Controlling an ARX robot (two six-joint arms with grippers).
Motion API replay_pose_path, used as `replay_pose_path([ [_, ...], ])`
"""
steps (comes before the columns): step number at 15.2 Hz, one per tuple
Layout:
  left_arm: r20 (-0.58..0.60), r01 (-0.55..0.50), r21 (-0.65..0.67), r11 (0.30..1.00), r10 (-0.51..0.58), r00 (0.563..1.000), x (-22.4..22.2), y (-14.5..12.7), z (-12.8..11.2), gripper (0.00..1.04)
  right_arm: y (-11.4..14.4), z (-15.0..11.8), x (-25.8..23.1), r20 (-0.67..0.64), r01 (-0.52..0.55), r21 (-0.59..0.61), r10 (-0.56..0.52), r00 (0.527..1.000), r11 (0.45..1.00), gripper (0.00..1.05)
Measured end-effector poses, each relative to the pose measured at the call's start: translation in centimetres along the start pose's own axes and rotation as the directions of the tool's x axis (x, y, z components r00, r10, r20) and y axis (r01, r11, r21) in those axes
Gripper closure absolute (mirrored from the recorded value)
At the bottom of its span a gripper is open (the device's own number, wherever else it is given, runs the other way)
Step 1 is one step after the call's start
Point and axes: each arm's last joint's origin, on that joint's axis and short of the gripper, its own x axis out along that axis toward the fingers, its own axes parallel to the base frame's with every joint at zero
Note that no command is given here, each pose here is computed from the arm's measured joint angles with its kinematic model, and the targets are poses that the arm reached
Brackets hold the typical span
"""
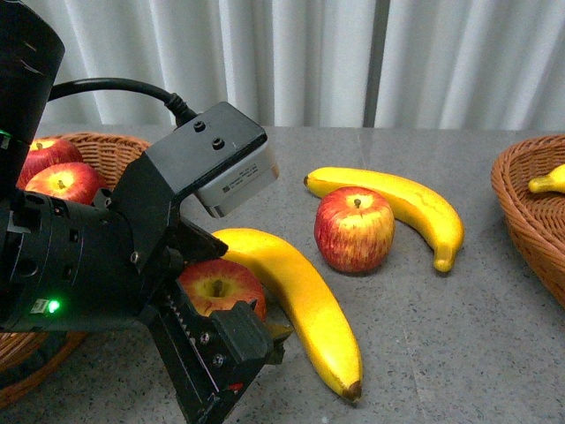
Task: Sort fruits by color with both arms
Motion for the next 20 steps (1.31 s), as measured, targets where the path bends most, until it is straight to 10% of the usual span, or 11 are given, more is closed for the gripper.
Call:
replay_pose_path([
  [4, -0.005, 0.006, 0.003, 1.000, -0.006, 1.000, 0.0, -0.1, 0.0, 0.37, 0.0, 0.0, 0.0, 0.000, 0.000, 0.000, 0.000, 1.000, 1.000, 0.06],
  [7, 0.027, -0.012, 0.014, 1.000, 0.012, 1.000, -0.5, -0.6, 1.0, 0.41, 0.0, 0.0, 0.0, 0.000, 0.000, 0.000, 0.000, 1.000, 1.000, 0.06],
  [11, 0.286, -0.348, -0.088, 0.933, 0.359, 0.888, -6.3, 1.5, 5.8, 0.41, 0.0, 0.0, 0.0, 0.000, 0.000, 0.000, 0.000, 1.000, 1.000, 0.06],
  [15, 0.075, -0.634, -0.369, 0.680, 0.702, 0.709, -11.6, 4.1, 0.1, 0.42, 0.0, 0.0, 0.0, 0.000, 0.000, 0.000, 0.000, 1.000, 1.000, 0.06],
  [20, -0.057, -0.603, -0.545, 0.583, 0.692, 0.720, -11.1, 4.2, -4.8, 0.25, 0.0, 0.0, 0.0, 0.000, 0.000, 0.000, 0.000, 1.000, 1.000, 0.06],
])
